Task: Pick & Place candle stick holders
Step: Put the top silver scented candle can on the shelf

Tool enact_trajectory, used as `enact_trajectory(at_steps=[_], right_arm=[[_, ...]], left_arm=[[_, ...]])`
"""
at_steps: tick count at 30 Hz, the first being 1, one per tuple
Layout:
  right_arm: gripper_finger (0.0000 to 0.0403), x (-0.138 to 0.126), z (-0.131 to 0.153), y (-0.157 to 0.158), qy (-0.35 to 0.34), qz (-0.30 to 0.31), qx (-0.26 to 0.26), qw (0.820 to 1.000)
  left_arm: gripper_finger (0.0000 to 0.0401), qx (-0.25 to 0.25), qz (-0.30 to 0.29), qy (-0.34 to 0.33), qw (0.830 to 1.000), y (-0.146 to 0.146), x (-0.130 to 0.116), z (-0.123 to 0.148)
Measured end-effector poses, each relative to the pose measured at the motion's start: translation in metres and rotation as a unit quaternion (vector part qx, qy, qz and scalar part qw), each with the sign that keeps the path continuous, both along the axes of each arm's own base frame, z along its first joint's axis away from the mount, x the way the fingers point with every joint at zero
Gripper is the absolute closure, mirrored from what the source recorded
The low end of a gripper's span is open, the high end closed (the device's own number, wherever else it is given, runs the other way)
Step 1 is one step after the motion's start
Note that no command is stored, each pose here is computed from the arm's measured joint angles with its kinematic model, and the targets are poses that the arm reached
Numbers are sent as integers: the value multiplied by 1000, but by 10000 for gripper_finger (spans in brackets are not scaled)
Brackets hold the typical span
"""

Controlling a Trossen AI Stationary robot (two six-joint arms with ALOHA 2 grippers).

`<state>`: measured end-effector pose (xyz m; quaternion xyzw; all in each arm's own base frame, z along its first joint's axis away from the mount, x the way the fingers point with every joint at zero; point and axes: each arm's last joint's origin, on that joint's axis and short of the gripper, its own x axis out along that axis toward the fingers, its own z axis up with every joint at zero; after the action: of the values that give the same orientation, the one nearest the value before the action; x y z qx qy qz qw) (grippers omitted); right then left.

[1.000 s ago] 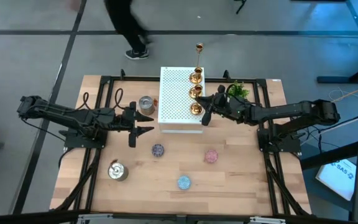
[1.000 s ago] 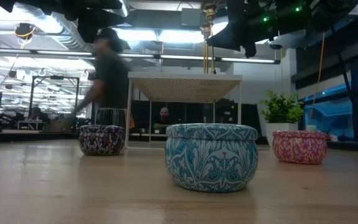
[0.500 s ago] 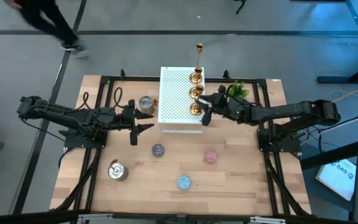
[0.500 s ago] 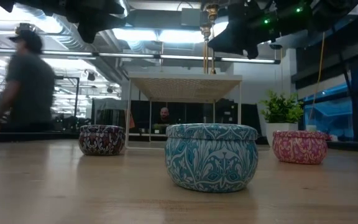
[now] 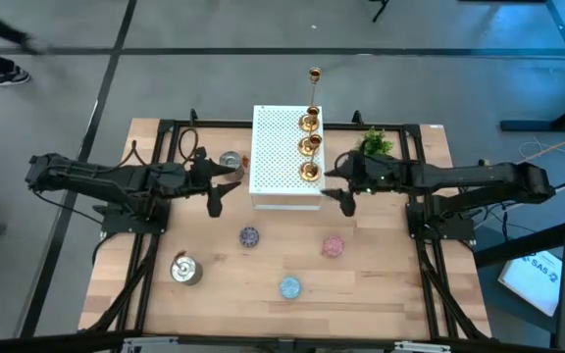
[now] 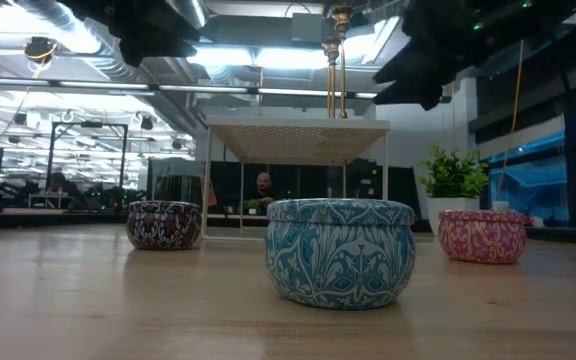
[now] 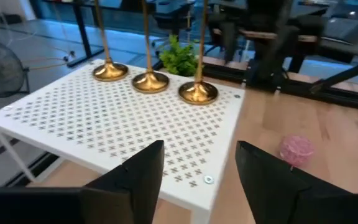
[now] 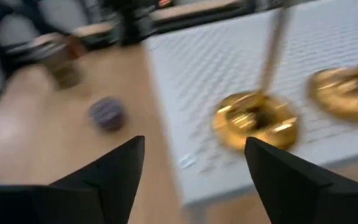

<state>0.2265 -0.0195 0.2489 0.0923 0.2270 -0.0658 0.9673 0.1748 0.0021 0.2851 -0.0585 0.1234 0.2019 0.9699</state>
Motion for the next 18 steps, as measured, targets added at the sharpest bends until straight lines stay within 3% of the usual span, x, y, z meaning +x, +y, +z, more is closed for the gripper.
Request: enact_trajectory(at_steps=[3, 8, 18], right_arm=[[112, -7, -1, 3, 21, 30, 17, 999], [112, -15, -9, 3, 82, 31, 25, 996], [112, -19, -14, 4, 109, 32, 28, 993]], left_arm=[[181, 5, 6, 3, 1000, 5, -1, 5], [147, 21, 34, 18, 999, 17, -1, 4], [88, -38, 60, 27, 997, 38, 6, -6]])
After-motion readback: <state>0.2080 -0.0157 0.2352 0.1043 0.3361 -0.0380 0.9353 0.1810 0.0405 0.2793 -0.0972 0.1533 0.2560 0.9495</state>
